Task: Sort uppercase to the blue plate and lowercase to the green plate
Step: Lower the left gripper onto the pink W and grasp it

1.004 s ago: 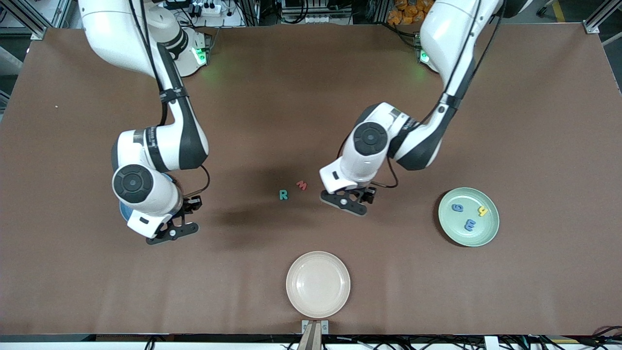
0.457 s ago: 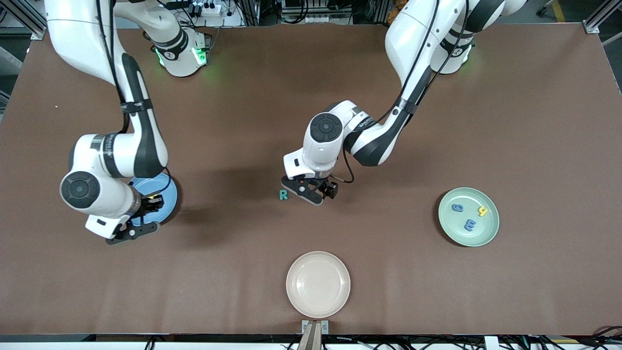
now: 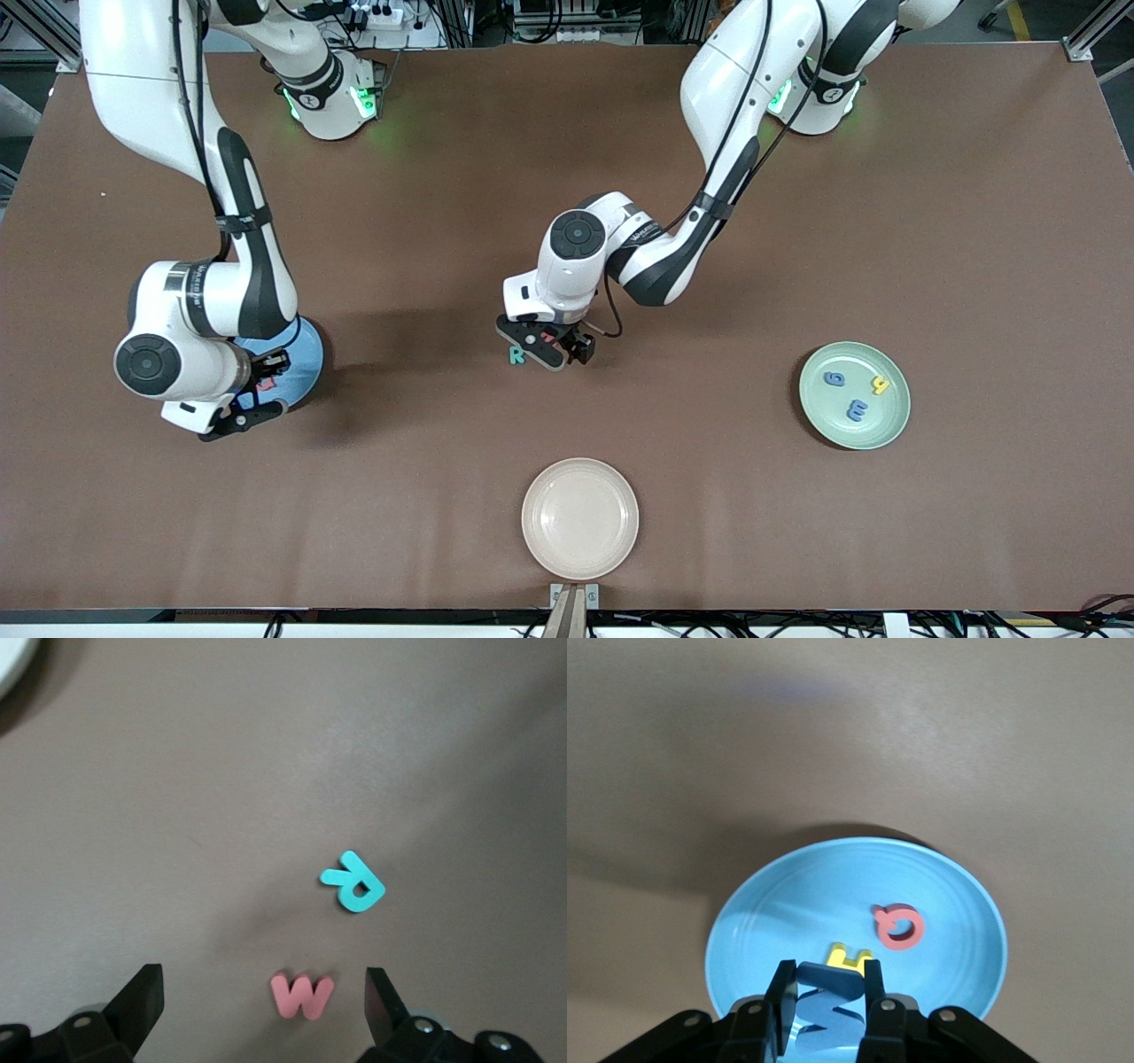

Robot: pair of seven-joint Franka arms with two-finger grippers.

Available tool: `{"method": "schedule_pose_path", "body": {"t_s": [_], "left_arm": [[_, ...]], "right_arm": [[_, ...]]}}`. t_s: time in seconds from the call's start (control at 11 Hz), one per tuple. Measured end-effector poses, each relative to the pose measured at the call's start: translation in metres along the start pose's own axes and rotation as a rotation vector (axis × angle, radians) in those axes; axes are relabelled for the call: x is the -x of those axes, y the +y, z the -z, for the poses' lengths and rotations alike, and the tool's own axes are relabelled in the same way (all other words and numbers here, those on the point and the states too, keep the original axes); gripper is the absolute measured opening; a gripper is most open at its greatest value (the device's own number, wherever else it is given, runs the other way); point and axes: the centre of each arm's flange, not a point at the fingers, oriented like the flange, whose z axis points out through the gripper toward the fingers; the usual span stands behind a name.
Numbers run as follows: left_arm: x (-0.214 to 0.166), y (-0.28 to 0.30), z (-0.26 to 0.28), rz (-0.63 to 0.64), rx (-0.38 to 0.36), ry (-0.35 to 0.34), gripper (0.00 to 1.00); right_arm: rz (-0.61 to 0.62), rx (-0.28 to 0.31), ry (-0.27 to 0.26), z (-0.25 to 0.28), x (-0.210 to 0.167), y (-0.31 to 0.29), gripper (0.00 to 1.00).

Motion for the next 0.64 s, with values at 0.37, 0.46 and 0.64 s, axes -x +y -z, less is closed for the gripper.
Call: {"method": "schedule_pose_path", "body": {"t_s": [0.37,0.46,0.64], "left_arm": [[0.011,0.015,-0.023,-0.02,0.002,-0.033,1.0],[0.015,0.018,-0.031,-0.024,0.0,-0.055,1.0],[0.021,0.02,-0.037,-0.021,-0.001,-0.111,1.0]], "right_arm": [[0.004,-0.033,0.013,0.001,-0.005,-0.015,0.35],[0.0,-0.039,0.016,0.001,-0.005,-0.015,0.45],[-0.005,-0.046,0.019,0.001,-0.005,-0.015,0.7]]}}
